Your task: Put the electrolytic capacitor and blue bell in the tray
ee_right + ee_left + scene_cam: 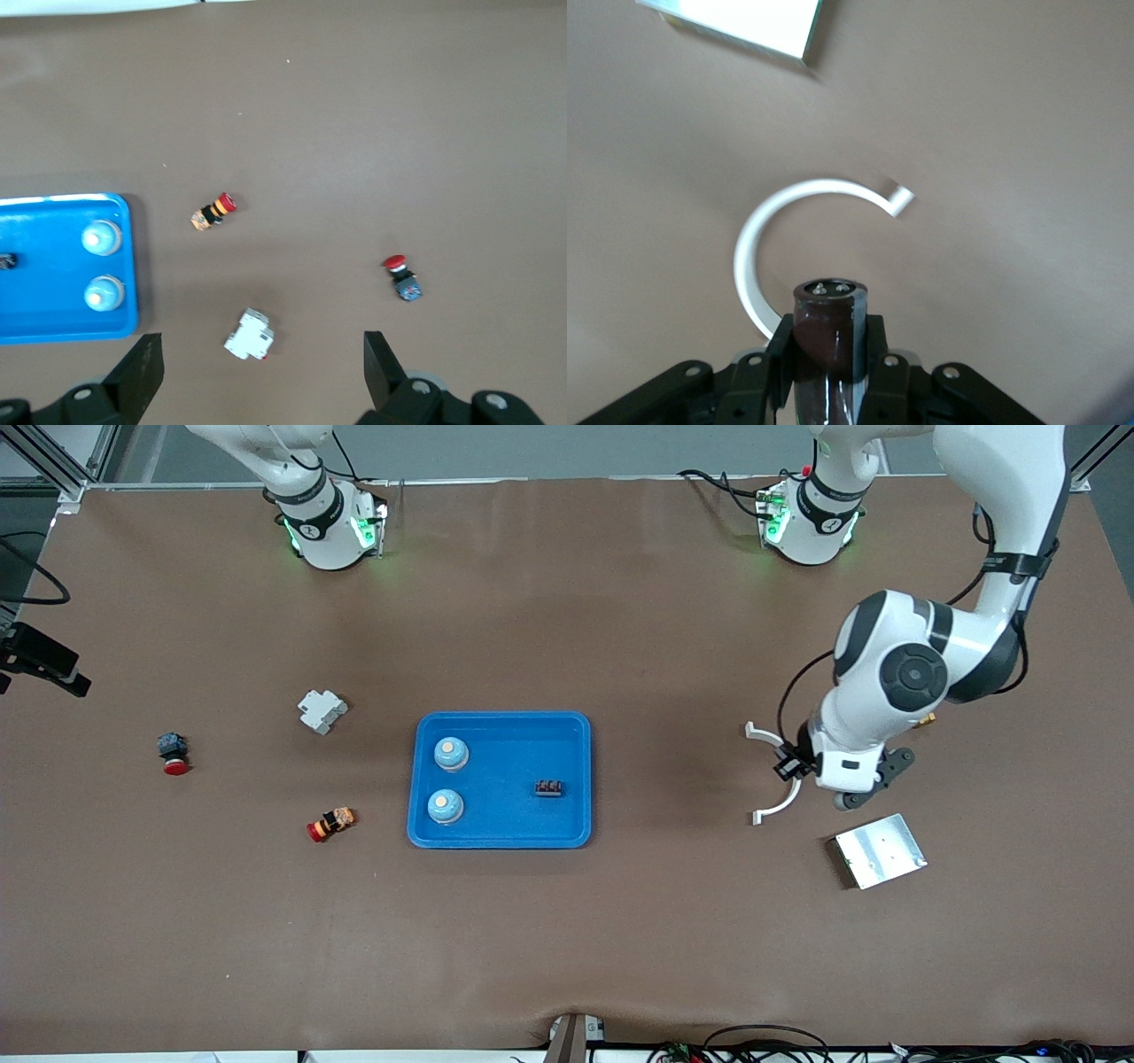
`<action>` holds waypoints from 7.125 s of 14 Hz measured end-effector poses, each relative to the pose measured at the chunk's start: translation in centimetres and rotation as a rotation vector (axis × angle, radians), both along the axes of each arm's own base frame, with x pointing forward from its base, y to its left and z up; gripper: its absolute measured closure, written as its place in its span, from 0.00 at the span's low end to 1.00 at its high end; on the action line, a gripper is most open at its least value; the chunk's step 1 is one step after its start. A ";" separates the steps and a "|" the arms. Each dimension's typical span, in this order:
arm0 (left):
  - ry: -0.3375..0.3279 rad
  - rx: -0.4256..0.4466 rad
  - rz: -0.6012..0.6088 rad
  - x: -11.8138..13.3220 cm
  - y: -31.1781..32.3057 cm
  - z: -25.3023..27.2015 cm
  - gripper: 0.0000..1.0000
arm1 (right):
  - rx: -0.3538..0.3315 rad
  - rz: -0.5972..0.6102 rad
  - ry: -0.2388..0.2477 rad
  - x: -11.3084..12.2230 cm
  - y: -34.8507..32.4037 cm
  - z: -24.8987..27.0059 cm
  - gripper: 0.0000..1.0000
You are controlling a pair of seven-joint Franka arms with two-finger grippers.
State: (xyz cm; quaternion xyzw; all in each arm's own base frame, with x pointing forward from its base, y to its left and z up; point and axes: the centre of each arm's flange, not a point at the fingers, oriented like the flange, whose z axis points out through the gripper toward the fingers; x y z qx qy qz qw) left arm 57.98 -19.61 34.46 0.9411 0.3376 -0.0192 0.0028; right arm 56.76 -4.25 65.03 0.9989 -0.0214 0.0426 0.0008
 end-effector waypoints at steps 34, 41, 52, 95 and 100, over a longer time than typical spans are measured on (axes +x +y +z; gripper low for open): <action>-0.068 0.001 0.922 -9.0 -36.0 -12.4 0.65 | -0.002 0.014 0.079 -0.9 0.8 -0.4 0.00; -0.066 -0.019 0.909 -9.5 -36.6 -13.7 0.65 | -0.002 0.009 0.079 -0.9 0.5 -0.4 0.00; -0.062 -0.003 0.888 -10.2 -36.8 -16.3 0.65 | -0.002 0.009 0.079 -0.9 0.5 -0.4 0.00; -0.105 0.007 0.084 -0.5 -20.5 6.4 0.00 | -0.001 0.008 0.079 -0.9 0.5 -0.4 0.00; -0.077 0.045 -0.450 -0.5 -18.5 8.6 0.00 | -0.001 0.008 0.079 -0.9 0.5 -0.4 0.00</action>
